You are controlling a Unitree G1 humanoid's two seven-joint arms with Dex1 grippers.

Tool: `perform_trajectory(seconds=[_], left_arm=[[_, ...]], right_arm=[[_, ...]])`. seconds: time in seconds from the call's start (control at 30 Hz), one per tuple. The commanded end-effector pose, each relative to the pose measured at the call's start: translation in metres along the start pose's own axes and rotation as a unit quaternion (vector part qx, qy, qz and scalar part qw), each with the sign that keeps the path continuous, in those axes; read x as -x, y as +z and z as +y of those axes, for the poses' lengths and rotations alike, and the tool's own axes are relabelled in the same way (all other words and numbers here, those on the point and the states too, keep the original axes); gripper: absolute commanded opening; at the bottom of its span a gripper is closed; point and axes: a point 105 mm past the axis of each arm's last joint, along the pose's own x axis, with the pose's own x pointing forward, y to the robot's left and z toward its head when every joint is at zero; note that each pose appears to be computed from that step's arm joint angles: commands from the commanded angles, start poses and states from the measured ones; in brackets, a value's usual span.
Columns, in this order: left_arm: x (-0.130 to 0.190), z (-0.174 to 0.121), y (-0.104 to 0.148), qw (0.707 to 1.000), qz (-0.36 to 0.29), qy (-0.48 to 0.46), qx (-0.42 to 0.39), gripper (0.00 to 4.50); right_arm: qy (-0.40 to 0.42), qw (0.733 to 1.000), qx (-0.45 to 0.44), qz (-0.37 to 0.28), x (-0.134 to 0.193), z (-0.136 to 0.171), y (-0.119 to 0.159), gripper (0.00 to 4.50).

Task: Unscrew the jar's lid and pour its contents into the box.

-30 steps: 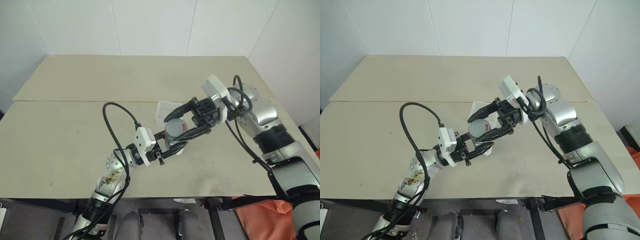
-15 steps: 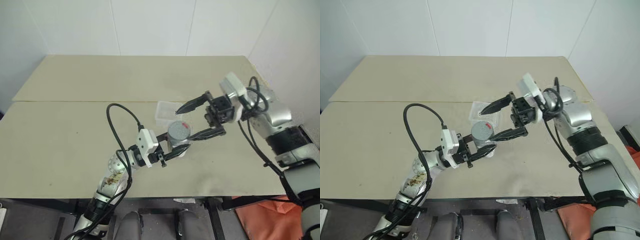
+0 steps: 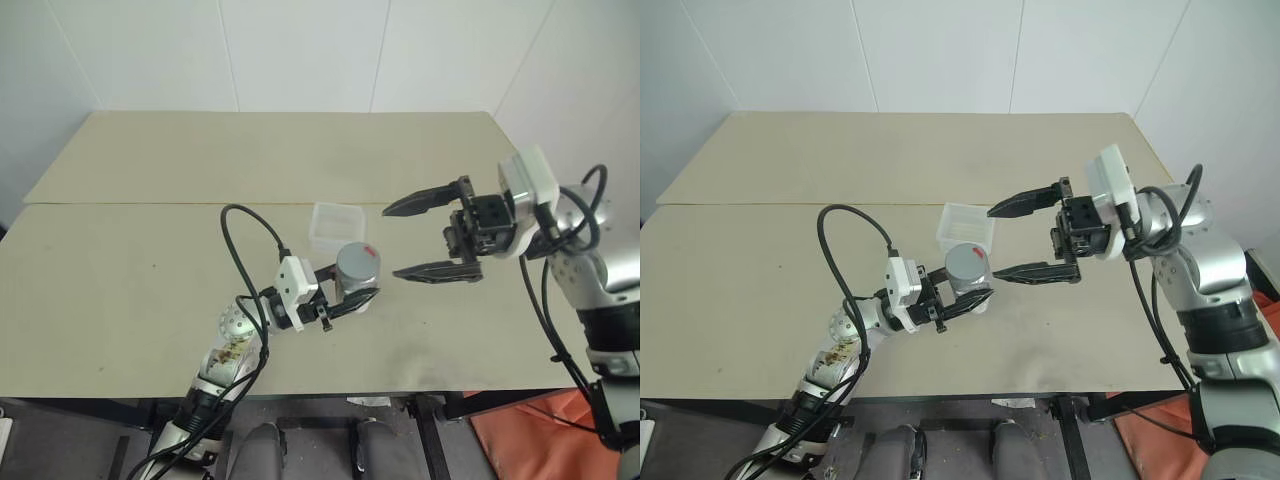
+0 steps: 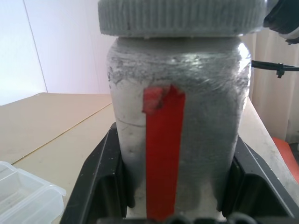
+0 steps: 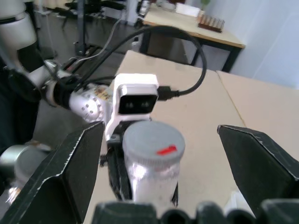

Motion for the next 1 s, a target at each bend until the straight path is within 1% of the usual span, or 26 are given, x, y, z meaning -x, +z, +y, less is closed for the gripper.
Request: perform_trajectory(seconds=[0.03,0.2,0.37,0.47,0.7,1.0], left_arm=[[-0.004,0.002,0.01,1.0,-0.018,0.0,-0.02,2.0],[-0.006,0.003,0.011,1.0,-0.018,-0.001,-0.023,2.0],[-0.007,0.003,0.011,1.0,-0.019,-0.003,-0.025,2.0],[-0.007,0.003,0.011,1.0,-0.019,-0.003,-0.025,2.0],[-0.005,0.003,0.01,1.0,-0.018,0.002,-0.024,2.0],[-0.001,0.003,0.007,1.0,-0.013,0.006,-0.022,2.0]], right_arm=[[-0.047,0.998,0.029,-0.007,-0.016,0.007,0.007,4.49],[-0.111,0.993,0.023,-0.017,-0.038,0.009,-0.002,4.49],[-0.154,0.987,0.044,0.001,-0.044,0.001,-0.012,4.49],[-0.156,0.987,0.047,0.013,-0.044,0.002,-0.018,4.49],[-0.186,0.981,0.051,0.028,-0.034,-0.006,-0.022,4.49],[-0.211,0.975,0.058,0.037,-0.015,-0.008,-0.021,4.49]])
